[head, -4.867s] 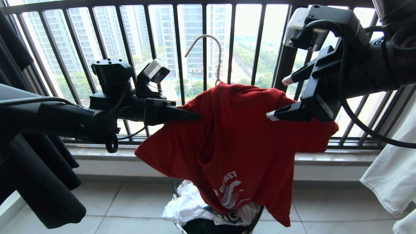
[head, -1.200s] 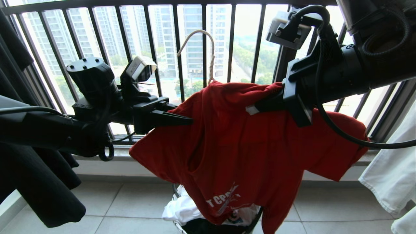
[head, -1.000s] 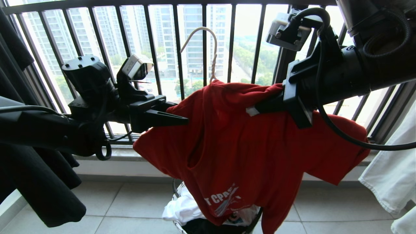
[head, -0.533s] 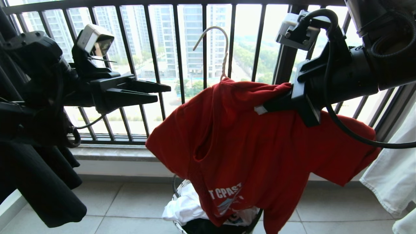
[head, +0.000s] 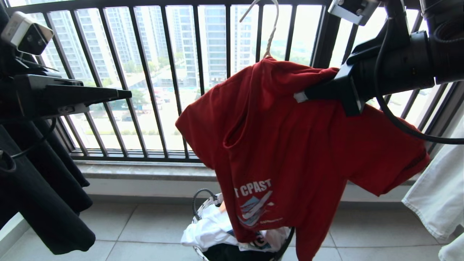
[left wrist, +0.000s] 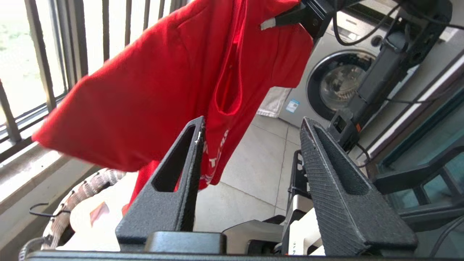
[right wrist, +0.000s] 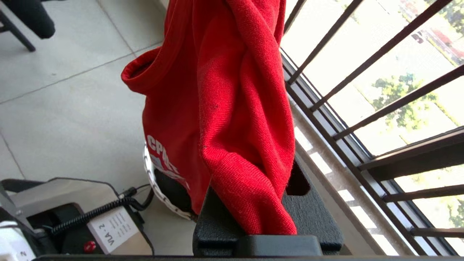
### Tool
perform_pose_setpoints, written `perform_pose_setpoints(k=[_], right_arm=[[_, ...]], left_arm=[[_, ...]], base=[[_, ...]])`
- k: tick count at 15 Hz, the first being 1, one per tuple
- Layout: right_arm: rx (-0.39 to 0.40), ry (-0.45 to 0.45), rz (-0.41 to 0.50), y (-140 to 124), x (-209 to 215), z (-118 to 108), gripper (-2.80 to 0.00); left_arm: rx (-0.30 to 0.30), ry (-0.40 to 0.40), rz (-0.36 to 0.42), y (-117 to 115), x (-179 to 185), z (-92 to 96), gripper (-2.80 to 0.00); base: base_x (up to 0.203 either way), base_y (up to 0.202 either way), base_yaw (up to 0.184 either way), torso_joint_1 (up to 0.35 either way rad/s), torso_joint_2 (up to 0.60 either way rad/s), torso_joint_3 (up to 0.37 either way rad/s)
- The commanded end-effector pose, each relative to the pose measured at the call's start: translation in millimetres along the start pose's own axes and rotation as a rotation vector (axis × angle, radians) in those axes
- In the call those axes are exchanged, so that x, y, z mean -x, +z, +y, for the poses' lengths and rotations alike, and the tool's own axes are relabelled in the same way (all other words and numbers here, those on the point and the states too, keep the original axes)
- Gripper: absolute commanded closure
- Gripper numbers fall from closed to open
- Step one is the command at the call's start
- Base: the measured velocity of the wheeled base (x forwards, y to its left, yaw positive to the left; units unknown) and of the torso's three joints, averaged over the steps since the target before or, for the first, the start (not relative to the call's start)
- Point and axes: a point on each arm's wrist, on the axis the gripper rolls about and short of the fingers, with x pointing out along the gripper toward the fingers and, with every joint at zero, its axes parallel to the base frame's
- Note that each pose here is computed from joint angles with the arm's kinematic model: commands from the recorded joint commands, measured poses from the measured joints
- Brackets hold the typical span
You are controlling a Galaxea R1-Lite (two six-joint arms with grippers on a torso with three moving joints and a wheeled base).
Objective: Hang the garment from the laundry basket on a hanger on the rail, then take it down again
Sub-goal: Hang the clothes on the clothes rack
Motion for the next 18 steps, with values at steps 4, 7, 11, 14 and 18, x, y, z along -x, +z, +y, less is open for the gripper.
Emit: perform_pose_setpoints(k=[4,7,11,14,18], right_arm=[[-0.108,-0.144,0.024,-6,2,-8,0.0],[-0.176,-0.198,0.016,-9,22,-3,0.0],[-0.21,-0.269,0.008,-13,45,0,0.0],[-0.226,-0.291,0.014,-17,49,-2,0.0],[-0.228,-0.31,0.006,-17,54,-4,0.0]], left_arm=[[0.115,0.174,-0.058,1,43,-37.3,0.0],[0.205,0.172,-0.066,-8,43,-38.3,0.0],[0.209,0.136,-0.114,-6,17,-36.2,0.0],[0.269,0.134,-0.156,-13,-1,-16.9,0.0],[0.276,0.207,-0.262,-12,-10,-14.7,0.0]], base=[[0.0,0.0,0.0,0.0,0.0,0.0],[0.0,0.0,0.0,0.0,0.0,0.0],[0.0,0.0,0.0,0.0,0.0,0.0],[0.0,0.0,0.0,0.0,0.0,0.0],[0.0,0.0,0.0,0.0,0.0,0.0]])
